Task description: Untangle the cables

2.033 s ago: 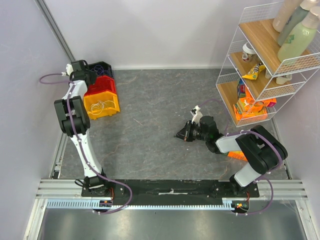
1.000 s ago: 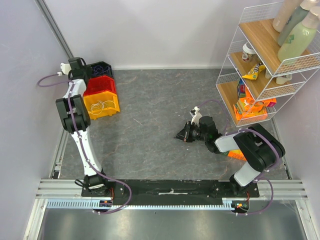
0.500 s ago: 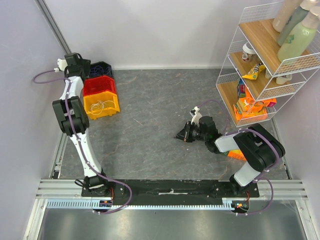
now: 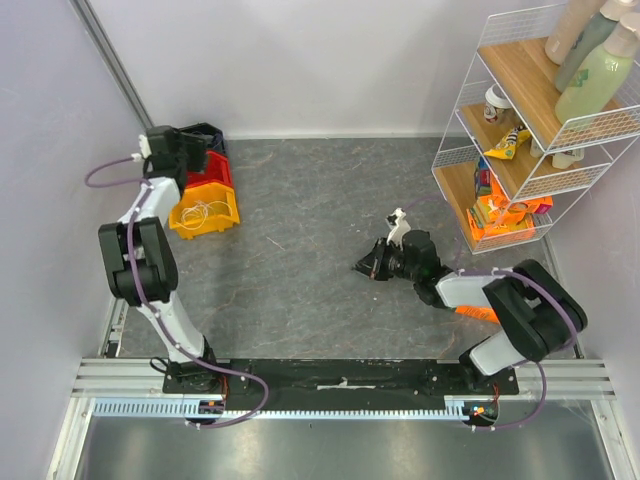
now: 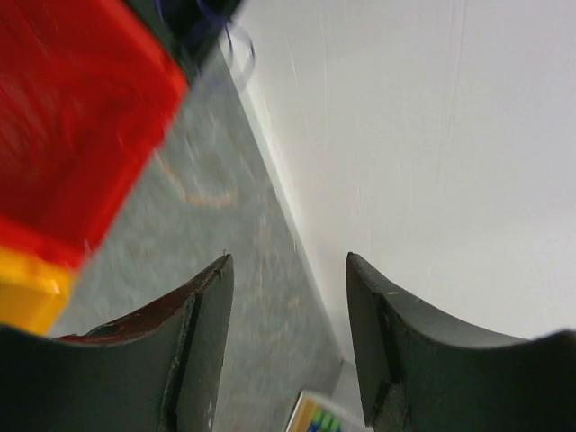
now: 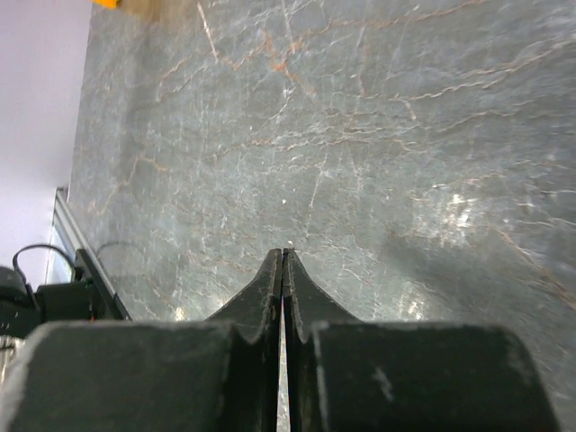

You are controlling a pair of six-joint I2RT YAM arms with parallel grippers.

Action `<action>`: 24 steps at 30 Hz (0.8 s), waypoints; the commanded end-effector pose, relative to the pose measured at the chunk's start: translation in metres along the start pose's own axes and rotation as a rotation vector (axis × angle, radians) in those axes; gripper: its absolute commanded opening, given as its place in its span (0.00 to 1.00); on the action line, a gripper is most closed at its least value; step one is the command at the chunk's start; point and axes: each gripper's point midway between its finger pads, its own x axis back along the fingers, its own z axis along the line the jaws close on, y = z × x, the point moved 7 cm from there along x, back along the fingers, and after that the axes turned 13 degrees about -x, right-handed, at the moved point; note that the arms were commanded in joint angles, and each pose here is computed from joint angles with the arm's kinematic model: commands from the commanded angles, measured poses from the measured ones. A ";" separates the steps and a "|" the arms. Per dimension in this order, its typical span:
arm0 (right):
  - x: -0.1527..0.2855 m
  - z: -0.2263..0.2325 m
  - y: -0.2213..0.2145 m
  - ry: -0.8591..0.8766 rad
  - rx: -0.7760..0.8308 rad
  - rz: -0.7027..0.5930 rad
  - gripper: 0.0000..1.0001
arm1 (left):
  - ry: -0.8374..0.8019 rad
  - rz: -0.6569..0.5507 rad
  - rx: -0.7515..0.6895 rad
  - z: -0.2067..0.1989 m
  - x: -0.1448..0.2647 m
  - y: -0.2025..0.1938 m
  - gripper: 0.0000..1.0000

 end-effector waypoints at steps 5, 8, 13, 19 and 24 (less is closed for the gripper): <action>0.041 -0.003 0.031 -0.361 0.104 -0.195 0.11 | -0.322 0.091 -0.262 -0.056 0.115 -0.115 0.60; 0.069 -0.007 0.042 -0.532 0.171 -0.267 0.15 | -0.398 0.128 -0.473 -0.057 0.152 -0.166 0.60; 0.108 0.008 0.048 -0.582 0.221 -0.342 0.27 | -0.521 0.189 -0.801 -0.039 0.206 -0.231 0.60; 0.142 0.035 0.048 -0.438 0.275 -0.426 0.52 | -0.715 0.261 -0.976 -0.004 0.268 -0.263 0.60; 0.164 0.054 0.046 -0.325 0.325 -0.484 0.86 | -0.894 0.257 -0.972 0.017 0.310 -0.253 0.60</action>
